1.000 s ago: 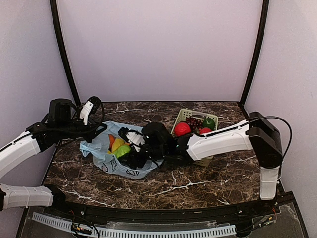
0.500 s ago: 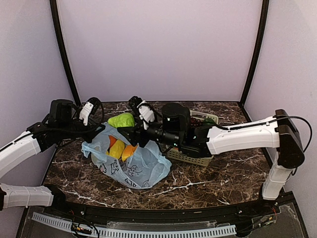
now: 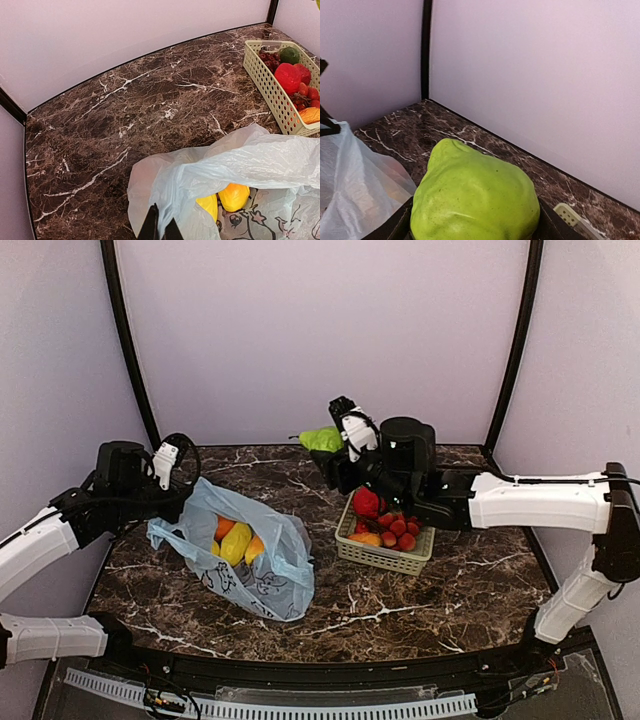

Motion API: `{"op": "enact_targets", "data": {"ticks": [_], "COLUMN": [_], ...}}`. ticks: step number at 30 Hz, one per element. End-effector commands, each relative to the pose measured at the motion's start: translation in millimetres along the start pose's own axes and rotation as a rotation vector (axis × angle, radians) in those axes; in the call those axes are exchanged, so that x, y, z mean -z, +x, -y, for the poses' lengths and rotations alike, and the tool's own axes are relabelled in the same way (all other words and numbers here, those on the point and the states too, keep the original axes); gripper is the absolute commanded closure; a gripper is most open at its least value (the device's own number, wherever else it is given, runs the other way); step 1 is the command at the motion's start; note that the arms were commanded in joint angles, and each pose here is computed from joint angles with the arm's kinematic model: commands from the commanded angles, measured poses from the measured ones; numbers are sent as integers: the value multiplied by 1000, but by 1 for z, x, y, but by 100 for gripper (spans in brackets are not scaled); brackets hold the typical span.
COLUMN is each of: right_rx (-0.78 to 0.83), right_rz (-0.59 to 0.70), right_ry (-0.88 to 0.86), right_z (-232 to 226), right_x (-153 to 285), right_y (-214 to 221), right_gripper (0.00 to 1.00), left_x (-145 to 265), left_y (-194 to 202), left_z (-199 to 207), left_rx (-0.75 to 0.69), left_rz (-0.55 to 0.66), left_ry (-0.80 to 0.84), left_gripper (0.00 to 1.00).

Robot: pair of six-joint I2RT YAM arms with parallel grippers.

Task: Untie the knot of the plastic bag and take out the fruit
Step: Place the fake fruit in the bin.

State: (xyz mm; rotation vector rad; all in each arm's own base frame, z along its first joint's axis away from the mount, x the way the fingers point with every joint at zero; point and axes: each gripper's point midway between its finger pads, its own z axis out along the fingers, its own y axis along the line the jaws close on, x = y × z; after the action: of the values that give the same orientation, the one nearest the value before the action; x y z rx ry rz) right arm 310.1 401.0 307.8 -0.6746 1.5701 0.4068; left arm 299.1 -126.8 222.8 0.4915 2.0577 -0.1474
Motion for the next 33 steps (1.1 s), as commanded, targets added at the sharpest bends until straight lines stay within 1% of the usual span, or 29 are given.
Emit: {"op": "enact_targets", "data": {"ticks": [1,6,8,11,16,19,22,33], "right_rx": [-104,-184,-227,-299,-377,-420,-456,-556], "right_rz": [-170,-394,-463,-535,-622,-643,-631,-538], "right_ry": [132,242,287,331,389,428,445,395], "right_z": [63,108,122,136,142,152,163,174], "right_x": [7,24,35,54,81,89,82,39], "right_y": [44,107,127,151,183,198,204,194], "right_gripper": [49,51,52,52,52,52,52,51], "left_x": [5,4,3,3,2,1,0,1], "left_y": [3,3,4,4,4,4,5,5], "left_z": [-5,-2,-1,0,1,2,3,3], "left_rx": [0,-2,-2,-2,-2,-2,-1,0], "left_rz": [0,-3,-4,-3,-5,-6,-9,-8], "left_ry": [-25,-10,-5,0,8,11,21,20], "left_gripper": [99,99,99,99,99,99,99,99]}}
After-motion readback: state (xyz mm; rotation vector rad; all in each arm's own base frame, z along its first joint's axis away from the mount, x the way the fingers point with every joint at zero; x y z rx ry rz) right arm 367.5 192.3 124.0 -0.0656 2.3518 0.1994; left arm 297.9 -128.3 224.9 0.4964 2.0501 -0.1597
